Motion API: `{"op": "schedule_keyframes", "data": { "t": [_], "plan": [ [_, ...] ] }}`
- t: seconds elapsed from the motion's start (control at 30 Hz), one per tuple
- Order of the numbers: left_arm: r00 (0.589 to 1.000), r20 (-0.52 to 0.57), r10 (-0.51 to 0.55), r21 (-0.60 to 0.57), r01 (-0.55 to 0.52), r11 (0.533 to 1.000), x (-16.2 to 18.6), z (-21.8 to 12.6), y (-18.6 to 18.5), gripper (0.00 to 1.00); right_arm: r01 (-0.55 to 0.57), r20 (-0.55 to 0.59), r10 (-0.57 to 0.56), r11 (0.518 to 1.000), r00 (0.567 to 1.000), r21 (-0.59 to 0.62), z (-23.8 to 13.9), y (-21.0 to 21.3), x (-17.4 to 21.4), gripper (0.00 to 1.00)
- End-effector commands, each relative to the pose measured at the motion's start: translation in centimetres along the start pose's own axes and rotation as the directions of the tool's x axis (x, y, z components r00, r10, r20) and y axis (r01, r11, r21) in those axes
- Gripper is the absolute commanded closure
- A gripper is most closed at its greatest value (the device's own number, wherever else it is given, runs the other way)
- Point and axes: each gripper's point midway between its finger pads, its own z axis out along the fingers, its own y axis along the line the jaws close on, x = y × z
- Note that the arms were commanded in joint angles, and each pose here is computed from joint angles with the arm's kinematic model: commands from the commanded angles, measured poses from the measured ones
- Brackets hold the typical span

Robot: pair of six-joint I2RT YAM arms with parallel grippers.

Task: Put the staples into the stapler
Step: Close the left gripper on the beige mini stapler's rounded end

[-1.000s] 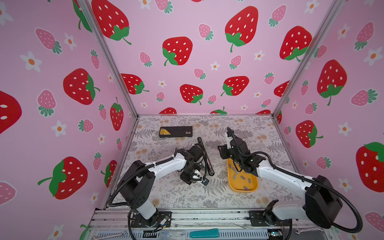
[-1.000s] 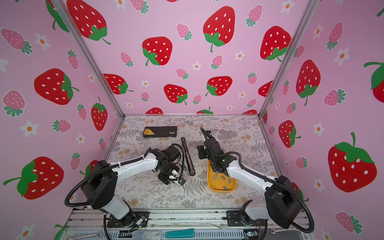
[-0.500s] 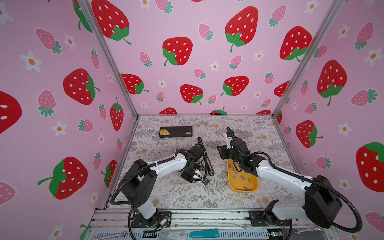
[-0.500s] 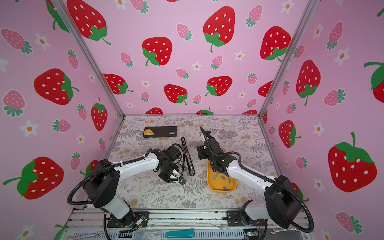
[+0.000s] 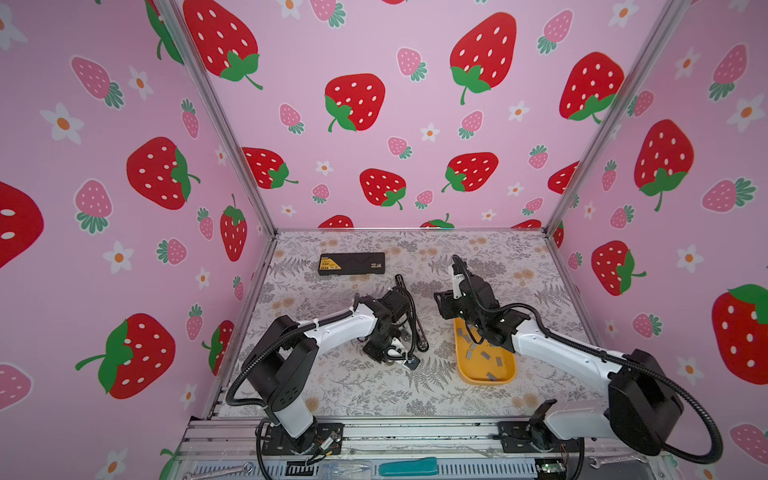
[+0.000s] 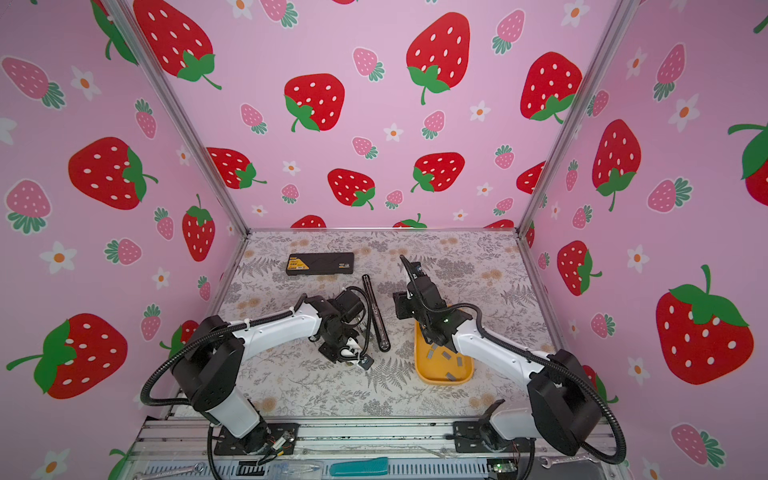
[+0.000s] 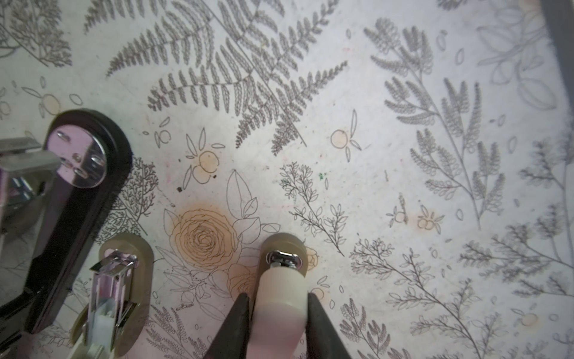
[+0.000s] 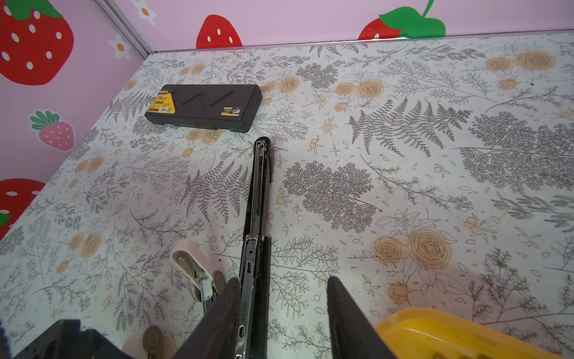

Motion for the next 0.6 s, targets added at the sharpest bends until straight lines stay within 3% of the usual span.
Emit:
{"op": "schedule_keyframes", "data": {
  "t": [0.0,0.23,0.4,0.57],
  "plan": [
    [1.0,0.005,0.009,0.03,-0.009,1.0,-0.27,-0.37,-0.01,0.74,-0.018,-0.002,0.018,1.0,1.0,0.0,0.3,-0.11,0.15,0.52],
    [1.0,0.005,0.007,0.035,-0.007,0.999,-0.29,-0.36,-0.1,0.78,-0.016,0.002,0.016,1.0,1.0,-0.009,0.16,-0.02,0.14,0.5],
    [1.0,0.003,0.008,0.037,-0.008,0.999,-0.18,-0.09,-0.24,0.62,-0.015,0.008,0.015,1.0,1.0,-0.013,0.04,0.01,0.05,0.49],
    [1.0,0.003,0.009,0.043,-0.009,0.999,-0.26,0.13,-0.29,0.6,-0.014,0.007,0.014,1.0,1.0,-0.014,0.09,0.03,0.1,0.49]
  ]
}}
